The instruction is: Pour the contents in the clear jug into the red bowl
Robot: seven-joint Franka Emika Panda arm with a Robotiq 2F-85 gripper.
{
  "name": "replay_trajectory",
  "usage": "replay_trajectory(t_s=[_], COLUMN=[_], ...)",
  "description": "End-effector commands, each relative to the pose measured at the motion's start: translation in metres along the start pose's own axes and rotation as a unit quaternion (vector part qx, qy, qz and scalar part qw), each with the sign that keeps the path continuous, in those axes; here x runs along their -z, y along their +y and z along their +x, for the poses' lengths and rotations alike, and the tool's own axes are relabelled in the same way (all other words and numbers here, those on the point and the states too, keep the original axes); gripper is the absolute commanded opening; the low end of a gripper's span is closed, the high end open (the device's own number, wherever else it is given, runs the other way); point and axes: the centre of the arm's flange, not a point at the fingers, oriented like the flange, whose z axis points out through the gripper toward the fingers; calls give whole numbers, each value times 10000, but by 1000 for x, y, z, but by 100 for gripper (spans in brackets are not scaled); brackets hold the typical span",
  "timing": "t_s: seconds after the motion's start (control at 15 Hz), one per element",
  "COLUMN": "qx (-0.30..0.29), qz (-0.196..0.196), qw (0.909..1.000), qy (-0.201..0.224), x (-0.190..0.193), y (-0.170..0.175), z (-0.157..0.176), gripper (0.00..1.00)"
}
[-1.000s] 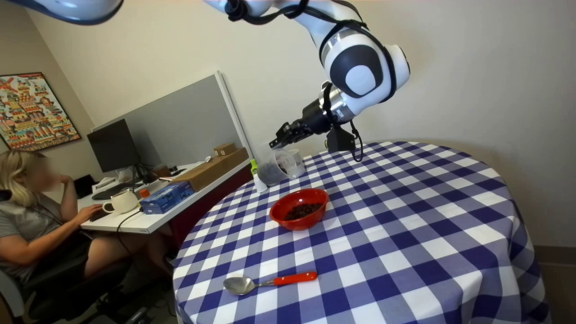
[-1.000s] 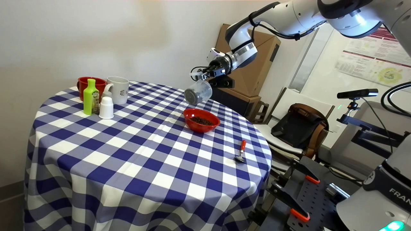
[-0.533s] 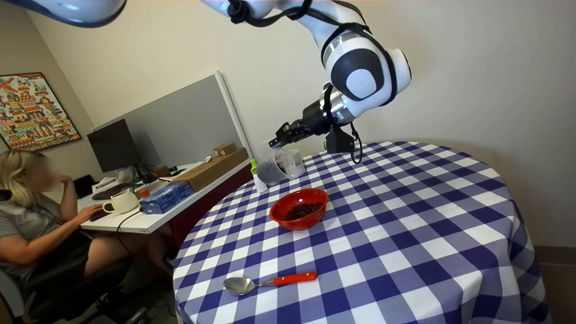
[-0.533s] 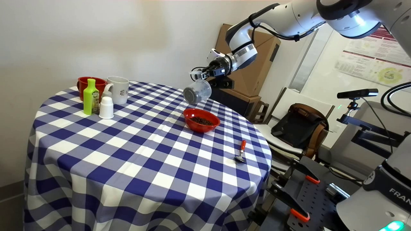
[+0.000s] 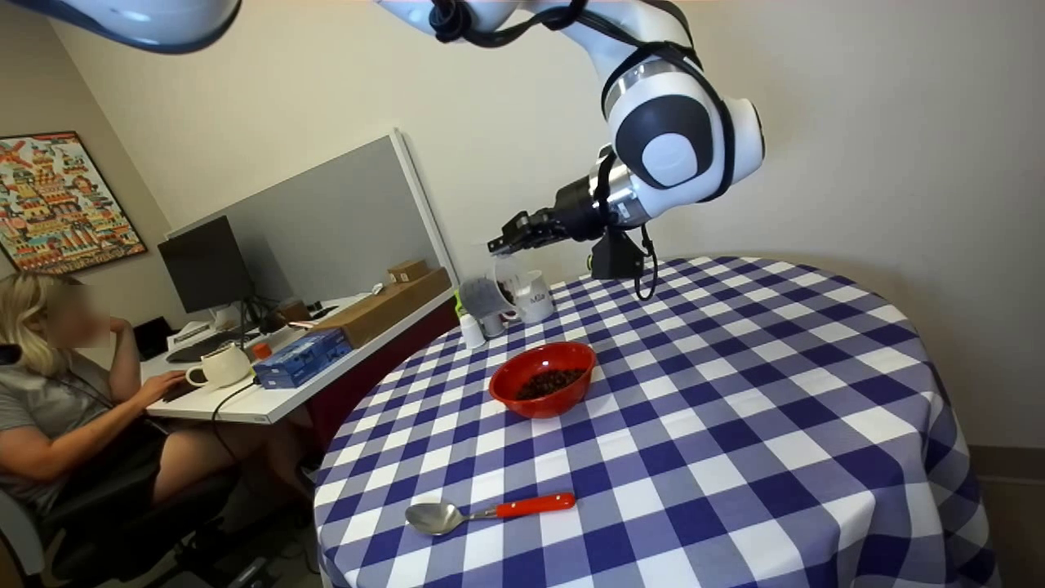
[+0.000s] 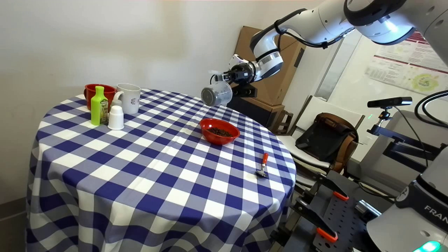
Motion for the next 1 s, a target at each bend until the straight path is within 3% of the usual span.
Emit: replay_trajectory(t_s=[0.0,0.4,0.93], qx=[-119,-211,-302], qz=[213,378,563], qw=[9988,9960,9949], qy=[421,776,786], x=[10,13,7], y=[9,10,11], z=[2,0,-1], gripper=[8,8,8])
